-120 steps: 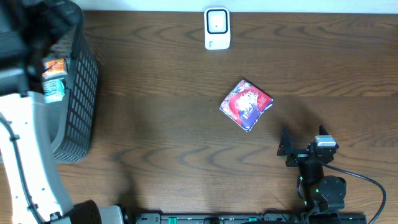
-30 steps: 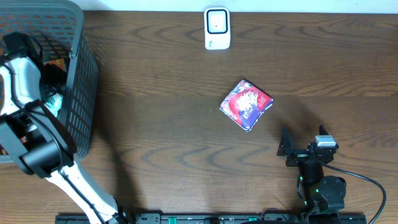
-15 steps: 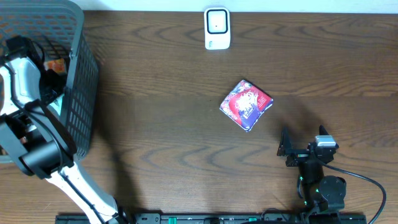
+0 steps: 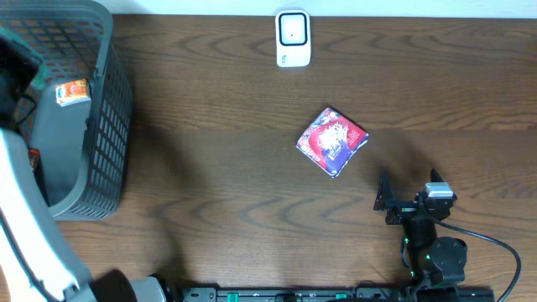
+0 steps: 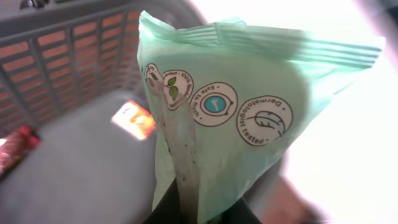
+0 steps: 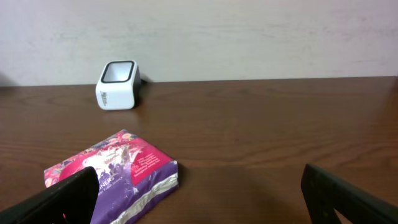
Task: Scan the item barcode
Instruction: 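Carry the green pack past the scanner and release beside the purple pack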
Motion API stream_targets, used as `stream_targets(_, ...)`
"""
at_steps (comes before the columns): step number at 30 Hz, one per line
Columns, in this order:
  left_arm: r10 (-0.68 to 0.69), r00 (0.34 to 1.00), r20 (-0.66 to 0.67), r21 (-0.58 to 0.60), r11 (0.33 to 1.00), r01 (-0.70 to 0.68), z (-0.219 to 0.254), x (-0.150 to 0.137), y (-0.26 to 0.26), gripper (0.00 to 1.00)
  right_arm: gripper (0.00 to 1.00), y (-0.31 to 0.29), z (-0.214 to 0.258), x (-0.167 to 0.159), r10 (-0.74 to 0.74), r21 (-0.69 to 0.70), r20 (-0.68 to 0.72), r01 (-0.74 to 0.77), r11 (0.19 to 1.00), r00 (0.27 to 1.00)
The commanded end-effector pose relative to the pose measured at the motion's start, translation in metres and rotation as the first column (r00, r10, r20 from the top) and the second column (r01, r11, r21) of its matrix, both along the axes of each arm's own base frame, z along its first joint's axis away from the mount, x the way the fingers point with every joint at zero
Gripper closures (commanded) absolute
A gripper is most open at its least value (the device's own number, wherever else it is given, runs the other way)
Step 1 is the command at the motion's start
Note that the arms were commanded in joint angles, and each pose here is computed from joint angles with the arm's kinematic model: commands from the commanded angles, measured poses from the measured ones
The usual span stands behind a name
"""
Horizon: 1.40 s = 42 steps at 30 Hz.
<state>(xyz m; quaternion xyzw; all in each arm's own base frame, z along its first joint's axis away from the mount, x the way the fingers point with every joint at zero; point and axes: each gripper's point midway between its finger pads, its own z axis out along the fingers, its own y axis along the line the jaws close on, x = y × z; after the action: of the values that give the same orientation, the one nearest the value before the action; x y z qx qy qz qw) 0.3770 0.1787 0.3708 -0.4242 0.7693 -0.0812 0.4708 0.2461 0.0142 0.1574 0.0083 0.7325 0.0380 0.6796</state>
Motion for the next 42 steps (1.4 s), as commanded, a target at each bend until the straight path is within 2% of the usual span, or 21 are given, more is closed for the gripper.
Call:
stream_targets(1,-0.044,0.987,0.154,-0.108,0.992,0.061,0.038,-0.005,-0.029,0.92,0.01,-0.001,-0.001,0.000,-0.002,-0.008,-0.002,0.002,1.000,1.000)
stream_targets(7,-0.299,0.892,0.340,-0.069,0.938,0.341,0.096,-0.018,-0.098,0.92,0.01,-0.001,-0.001,0.000,-0.002,-0.009,-0.002,0.002,1.000,1.000)
stream_targets(12,-0.428,0.821,0.377,-0.028,0.881,0.472,0.113,-0.024,-0.153,0.93,0.01,-0.001,-0.001,0.000,-0.002,-0.008,-0.002,0.002,1.000,1.000)
stream_targets(17,-0.614,0.703,0.359,0.063,0.767,0.639,0.115,-0.025,-0.219,0.92,0.01,-0.001,-0.001,0.000,-0.002,-0.009,-0.002,0.002,1.000,1.000)
stream_targets(20,-0.700,0.635,0.327,0.112,0.696,0.709,0.110,-0.026,-0.253,0.92,0.01,-0.001,-0.001,0.000,-0.002,-0.008,-0.002,0.002,1.000,1.000)
stream_targets(26,-0.743,0.627,0.234,0.107,0.661,0.743,0.082,-0.016,-0.295,0.93,0.01,-0.001,-0.001,0.000,-0.002,-0.008,-0.002,0.002,1.000,1.000)
stream_targets(30,-0.806,0.573,0.148,0.113,0.590,0.800,0.055,-0.008,-0.329,0.93,0.01,-0.001,-0.001,0.000,-0.002,-0.008,-0.002,0.002,1.000,1.000)
stream_targets(36,-0.804,0.593,-0.053,0.042,0.591,0.805,-0.011,0.008,-0.353,0.92,0.01,-0.001,-0.001,0.000,-0.002,-0.008,-0.002,0.002,1.000,1.000)
stream_targets(40,-0.814,0.554,-0.172,0.008,0.562,0.827,-0.054,0.017,-0.366,0.92,0.01,-0.001,-0.001,0.000,-0.002,-0.008,-0.002,0.002,1.000,1.000)
stream_targets(42,-0.802,0.548,-0.237,-0.021,0.568,0.823,-0.077,0.021,-0.365,0.93,0.01,-0.001,-0.001,0.000,-0.002,-0.008,-0.002,0.002,1.000,1.000)
